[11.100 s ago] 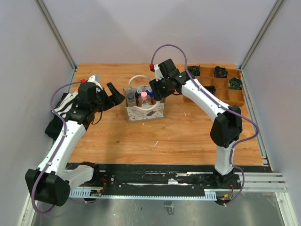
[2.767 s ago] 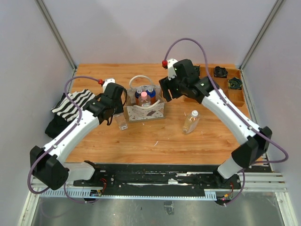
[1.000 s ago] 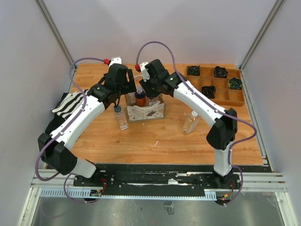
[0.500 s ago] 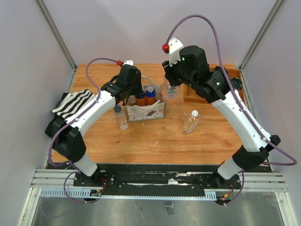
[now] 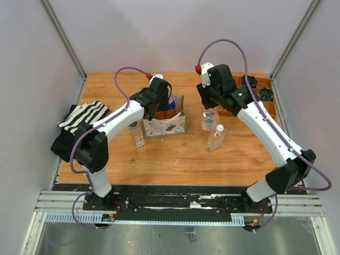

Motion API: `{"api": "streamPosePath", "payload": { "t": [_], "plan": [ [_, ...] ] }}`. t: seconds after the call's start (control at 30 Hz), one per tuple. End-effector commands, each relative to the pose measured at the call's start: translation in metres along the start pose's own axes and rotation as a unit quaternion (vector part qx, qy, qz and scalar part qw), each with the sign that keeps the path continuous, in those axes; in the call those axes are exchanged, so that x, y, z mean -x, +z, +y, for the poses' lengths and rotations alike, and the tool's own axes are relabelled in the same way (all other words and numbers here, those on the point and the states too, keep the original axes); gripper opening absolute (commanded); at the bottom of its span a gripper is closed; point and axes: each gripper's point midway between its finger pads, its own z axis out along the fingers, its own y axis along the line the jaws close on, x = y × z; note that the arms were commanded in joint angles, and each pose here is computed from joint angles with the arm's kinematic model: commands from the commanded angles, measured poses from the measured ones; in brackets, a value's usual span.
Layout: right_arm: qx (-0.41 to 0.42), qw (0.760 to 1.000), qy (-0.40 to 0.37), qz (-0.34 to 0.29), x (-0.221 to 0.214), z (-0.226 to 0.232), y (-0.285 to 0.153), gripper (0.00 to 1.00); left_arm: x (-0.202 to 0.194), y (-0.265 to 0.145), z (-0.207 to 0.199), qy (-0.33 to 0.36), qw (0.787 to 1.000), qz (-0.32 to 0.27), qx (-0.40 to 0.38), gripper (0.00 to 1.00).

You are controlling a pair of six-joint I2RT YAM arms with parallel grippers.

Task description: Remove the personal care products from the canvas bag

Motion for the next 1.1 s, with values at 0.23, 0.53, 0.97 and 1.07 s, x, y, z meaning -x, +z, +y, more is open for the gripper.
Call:
{"api": "streamPosePath", "payload": {
  "t": [0.23,0.53,0.97,1.07],
  "plan": [
    [0.0,0.996,0.053,-0.069,0.013,-0.014,0.0,0.12,0.02,0.015,0.015,0.009,0.997,-0.046,0.067,0.72],
    [0.012,0.996,0.073,-0.043,-0.016,-0.014,0.021,0.13,0.005,0.033,-0.002,0.004,0.999,-0.023,0.037,0.54],
    [0.022,0.996,0.089,-0.008,-0.055,-0.003,0.041,0.38,0.018,0.018,-0.004,0.0,0.999,-0.035,0.022,0.01],
    [0.02,0.996,0.088,-0.005,-0.06,-0.003,0.039,0.54,0.034,0.003,-0.003,-0.004,0.999,-0.052,0.017,0.01]
  ]
}}
